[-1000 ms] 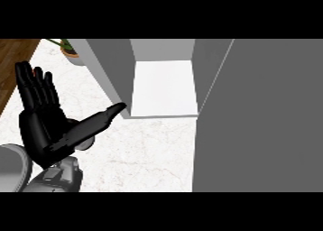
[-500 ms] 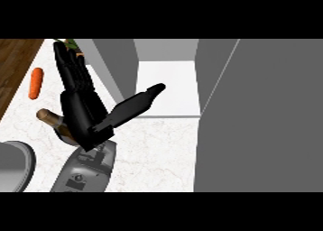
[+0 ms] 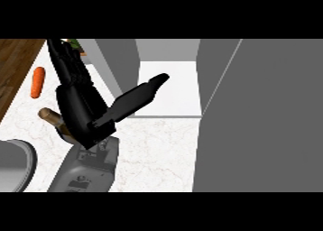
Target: Pick up the wine, place it into the cabinet and close the cabinet
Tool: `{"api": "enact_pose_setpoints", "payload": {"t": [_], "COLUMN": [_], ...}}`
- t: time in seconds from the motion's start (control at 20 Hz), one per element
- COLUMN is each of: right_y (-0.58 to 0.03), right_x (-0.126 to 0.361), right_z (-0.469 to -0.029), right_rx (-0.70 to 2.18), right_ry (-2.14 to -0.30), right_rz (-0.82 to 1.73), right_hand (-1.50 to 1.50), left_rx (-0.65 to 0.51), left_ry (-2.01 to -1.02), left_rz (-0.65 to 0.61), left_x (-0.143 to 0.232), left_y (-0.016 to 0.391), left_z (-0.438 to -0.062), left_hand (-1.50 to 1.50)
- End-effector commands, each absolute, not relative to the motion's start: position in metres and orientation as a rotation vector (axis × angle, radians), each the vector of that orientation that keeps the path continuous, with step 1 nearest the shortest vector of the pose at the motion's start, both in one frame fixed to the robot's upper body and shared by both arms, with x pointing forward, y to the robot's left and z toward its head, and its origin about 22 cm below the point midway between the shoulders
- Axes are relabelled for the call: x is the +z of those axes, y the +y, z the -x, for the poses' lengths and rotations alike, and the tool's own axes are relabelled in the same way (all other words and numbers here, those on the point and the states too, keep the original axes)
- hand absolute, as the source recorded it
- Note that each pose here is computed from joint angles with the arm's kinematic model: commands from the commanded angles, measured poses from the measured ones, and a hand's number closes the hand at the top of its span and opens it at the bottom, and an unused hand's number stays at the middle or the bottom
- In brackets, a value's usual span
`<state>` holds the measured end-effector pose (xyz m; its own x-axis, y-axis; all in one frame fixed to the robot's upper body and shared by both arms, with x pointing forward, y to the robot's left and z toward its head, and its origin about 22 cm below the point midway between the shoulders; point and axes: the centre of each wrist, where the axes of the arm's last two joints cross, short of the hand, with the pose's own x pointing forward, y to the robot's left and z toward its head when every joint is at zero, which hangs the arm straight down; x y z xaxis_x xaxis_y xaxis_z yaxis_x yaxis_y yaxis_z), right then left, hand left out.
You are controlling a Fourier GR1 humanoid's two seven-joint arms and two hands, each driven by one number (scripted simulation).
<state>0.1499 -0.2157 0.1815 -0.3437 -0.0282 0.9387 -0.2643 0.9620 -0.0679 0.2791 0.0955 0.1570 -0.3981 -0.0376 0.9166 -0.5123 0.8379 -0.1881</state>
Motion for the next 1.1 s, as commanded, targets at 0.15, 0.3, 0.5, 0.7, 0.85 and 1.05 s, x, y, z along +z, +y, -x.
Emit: {"api": "enact_pose_setpoints", "payload": {"t": [0.15, 0.3, 0.5, 0.7, 0.85, 1.05], "right_y": [-0.217, -0.208, -0.224, -0.217, -0.212, -0.224], "right_x": [0.203, 0.202, 0.188, 0.196, 0.212, 0.205], "right_z": [-0.132, -0.141, -0.138, -0.139, -0.127, -0.128], "right_rx": [0.241, 0.247, 0.245, 0.225, 0.238, 0.226], "right_ry": [-1.927, -1.93, -1.933, -1.938, -1.943, -1.959], "right_rz": [-0.197, -0.21, -0.188, -0.176, -0.202, -0.185], "right_hand": [-1.5, -1.5, -1.5, -1.5, -1.5, -1.5], "left_rx": [0.623, 0.628, 0.663, 0.684, 0.692, 0.731], "left_ry": [-1.904, -1.89, -1.871, -1.86, -1.848, -1.801], "left_rz": [-0.465, -0.508, -0.56, -0.571, -0.601, -0.607], "left_x": [0.169, 0.177, 0.164, 0.173, 0.177, 0.164], "left_y": [0.099, 0.108, 0.128, 0.136, 0.146, 0.164], "left_z": [-0.264, -0.253, -0.232, -0.212, -0.228, -0.218], "left_hand": [-1.5, -1.5, -1.5, -1.5, -1.5, -1.5]}}
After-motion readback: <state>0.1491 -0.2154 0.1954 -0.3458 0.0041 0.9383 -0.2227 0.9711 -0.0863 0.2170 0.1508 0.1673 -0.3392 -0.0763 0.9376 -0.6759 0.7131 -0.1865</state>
